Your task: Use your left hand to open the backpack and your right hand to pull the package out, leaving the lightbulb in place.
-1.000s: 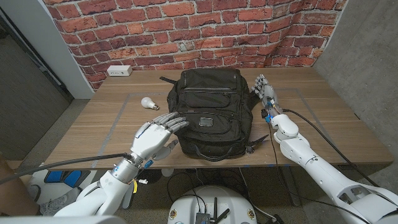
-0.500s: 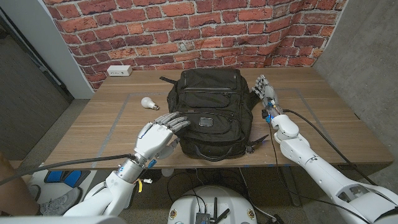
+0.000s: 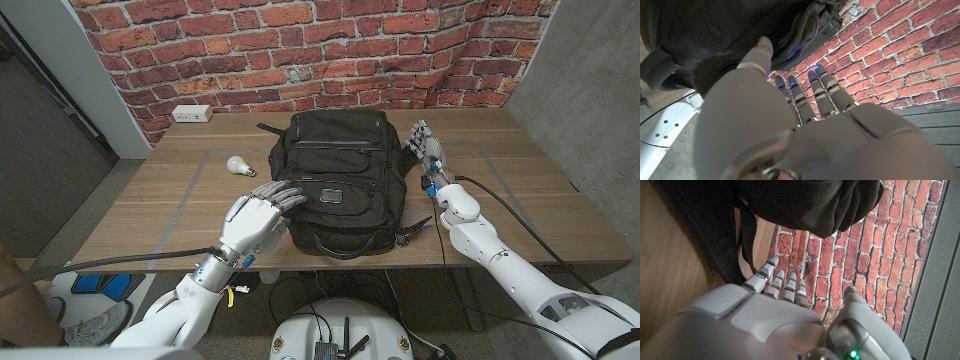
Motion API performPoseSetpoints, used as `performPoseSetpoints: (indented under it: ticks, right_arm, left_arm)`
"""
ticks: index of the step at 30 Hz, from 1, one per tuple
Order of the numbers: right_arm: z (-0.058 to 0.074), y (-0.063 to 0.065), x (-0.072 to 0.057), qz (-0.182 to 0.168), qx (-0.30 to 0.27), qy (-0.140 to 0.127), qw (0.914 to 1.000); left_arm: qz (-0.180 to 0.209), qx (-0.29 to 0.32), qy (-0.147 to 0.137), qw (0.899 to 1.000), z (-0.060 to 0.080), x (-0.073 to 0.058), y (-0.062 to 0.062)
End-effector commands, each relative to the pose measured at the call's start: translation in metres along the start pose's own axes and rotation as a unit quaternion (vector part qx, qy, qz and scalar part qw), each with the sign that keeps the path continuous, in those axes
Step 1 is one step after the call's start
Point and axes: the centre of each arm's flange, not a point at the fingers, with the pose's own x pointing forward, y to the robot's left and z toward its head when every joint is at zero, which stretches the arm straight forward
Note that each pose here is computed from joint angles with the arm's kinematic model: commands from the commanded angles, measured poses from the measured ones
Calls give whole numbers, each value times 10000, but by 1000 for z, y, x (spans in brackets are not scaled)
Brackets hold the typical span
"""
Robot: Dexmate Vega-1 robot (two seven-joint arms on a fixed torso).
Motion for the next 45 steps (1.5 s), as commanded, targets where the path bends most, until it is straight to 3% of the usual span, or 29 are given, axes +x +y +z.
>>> performPoseSetpoints:
  ticks: [1,15,28,45]
  right_arm:
    - [-3,-1,2,20,35,-2,10000]
    - [-6,0,2,37,57,38,10000]
    - [-4,0,-5,29,-32,83,10000]
    - [-1,0,-15,-39,-80,95,9999]
  left_arm:
    - [30,12,36,10000,0,6,-1]
    - [29,58,41,10000,-3,12,9]
    - [116,69,62,9999,-9,18,13]
    - [353,-35,98,9993,-20,37,16]
